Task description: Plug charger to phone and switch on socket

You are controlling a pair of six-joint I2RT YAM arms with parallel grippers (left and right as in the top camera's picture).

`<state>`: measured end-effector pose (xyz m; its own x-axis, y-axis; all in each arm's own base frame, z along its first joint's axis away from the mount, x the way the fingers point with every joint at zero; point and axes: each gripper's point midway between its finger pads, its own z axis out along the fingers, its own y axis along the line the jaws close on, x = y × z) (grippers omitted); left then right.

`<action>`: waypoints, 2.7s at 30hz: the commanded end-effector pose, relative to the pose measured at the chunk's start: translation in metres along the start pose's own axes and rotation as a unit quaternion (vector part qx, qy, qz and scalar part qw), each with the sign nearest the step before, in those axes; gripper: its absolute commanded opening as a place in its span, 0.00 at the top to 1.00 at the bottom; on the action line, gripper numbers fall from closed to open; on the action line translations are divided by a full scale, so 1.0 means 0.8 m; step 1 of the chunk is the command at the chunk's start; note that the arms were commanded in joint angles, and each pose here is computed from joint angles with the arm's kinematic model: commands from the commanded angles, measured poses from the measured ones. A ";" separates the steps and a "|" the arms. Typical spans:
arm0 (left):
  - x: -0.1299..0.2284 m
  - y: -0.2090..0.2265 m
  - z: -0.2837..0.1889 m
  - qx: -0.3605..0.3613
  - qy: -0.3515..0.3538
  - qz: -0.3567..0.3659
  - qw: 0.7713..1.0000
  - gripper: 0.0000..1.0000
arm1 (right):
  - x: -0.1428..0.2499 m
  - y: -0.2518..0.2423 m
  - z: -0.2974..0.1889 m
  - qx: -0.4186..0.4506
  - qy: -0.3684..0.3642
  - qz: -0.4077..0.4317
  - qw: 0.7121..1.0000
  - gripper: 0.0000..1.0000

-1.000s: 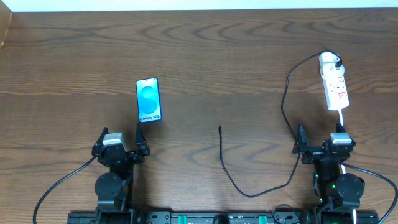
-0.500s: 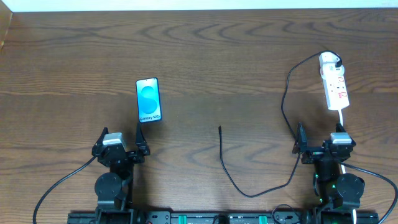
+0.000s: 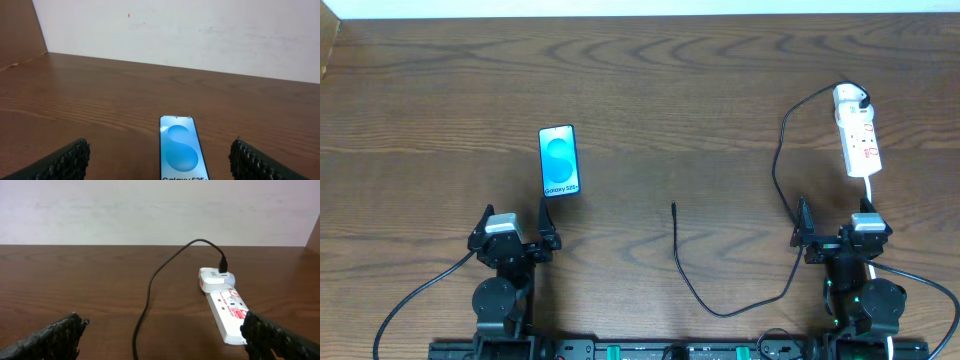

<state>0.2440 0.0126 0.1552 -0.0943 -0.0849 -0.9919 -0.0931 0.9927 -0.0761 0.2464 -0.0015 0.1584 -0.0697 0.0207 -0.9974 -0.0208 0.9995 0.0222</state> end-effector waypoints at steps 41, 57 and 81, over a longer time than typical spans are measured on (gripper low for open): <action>0.017 0.003 0.001 -0.005 0.021 0.008 1.000 0.11 | 0.001 0.000 0.000 0.001 0.000 0.006 1.000 0.01; -0.083 -0.010 -0.012 0.012 -0.024 -0.015 1.000 0.11 | 0.001 0.000 0.000 0.001 0.000 0.006 1.000 0.01; -0.171 -0.041 0.096 0.017 0.144 -0.047 0.988 0.11 | 0.001 0.000 0.000 0.001 0.000 0.006 1.000 0.01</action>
<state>0.3230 0.0027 0.2767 -0.3369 -0.1413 -0.9309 -0.0878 0.9891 -0.1184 0.2464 -0.0016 0.1583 -0.0701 0.0231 -0.9973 -0.0199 0.9995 0.0245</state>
